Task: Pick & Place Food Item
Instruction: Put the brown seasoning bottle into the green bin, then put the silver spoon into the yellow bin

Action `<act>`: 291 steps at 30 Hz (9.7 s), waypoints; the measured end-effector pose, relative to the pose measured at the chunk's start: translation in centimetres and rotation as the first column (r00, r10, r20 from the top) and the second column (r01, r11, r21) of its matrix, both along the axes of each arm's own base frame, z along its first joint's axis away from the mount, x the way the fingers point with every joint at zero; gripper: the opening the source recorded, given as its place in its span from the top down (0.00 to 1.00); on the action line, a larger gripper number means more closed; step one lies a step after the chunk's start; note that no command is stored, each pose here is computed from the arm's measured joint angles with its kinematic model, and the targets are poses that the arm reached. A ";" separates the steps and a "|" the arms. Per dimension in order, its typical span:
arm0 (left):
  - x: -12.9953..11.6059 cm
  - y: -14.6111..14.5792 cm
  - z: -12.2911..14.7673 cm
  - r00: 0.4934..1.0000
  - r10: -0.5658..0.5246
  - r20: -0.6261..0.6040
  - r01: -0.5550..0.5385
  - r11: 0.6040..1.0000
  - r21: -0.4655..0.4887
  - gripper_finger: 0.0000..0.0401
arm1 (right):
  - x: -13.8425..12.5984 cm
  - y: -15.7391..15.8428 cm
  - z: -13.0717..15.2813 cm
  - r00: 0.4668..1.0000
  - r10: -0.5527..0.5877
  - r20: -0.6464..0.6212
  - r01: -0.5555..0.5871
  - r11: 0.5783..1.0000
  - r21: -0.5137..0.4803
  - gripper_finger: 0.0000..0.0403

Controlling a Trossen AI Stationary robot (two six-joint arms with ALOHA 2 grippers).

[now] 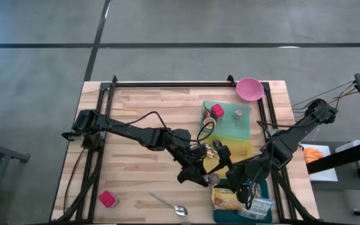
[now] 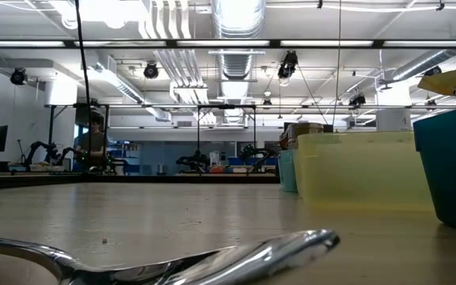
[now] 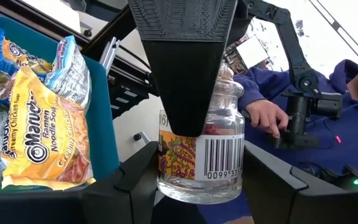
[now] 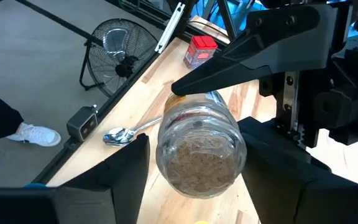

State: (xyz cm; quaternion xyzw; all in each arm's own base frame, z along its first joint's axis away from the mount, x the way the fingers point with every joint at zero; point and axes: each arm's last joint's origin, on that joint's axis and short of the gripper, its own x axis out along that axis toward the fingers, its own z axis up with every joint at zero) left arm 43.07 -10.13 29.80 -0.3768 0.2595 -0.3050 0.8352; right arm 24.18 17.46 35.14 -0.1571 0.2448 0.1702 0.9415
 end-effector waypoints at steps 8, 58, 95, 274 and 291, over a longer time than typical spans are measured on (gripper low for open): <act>0.0 0.0 0.0 1.000 0.003 -0.003 -0.003 1.000 0.000 0.52 | 0.0 0.0 0.0 1.000 0.000 0.001 0.000 1.000 -0.001 0.58; -8.5 3.9 7.5 0.868 0.494 0.039 -0.467 0.789 0.399 0.06 | -2.7 -5.2 1.5 0.876 -0.395 -0.278 0.475 0.808 0.348 0.58; -23.0 5.2 2.5 0.894 0.346 0.284 -0.437 0.812 0.387 0.06 | -4.9 -17.9 -1.3 0.027 -0.676 -0.736 0.998 -0.017 0.053 0.58; -14.0 -9.5 -12.8 0.985 -0.145 -0.091 0.162 0.623 0.766 0.06 | -3.6 -12.4 -5.7 0.618 -0.567 -0.544 0.766 0.279 0.579 0.09; -14.2 -11.5 -16.1 0.980 -0.156 -0.127 0.196 0.601 0.775 0.27 | -3.4 -11.9 -5.0 0.646 -0.582 -0.493 0.721 0.252 0.646 0.09</act>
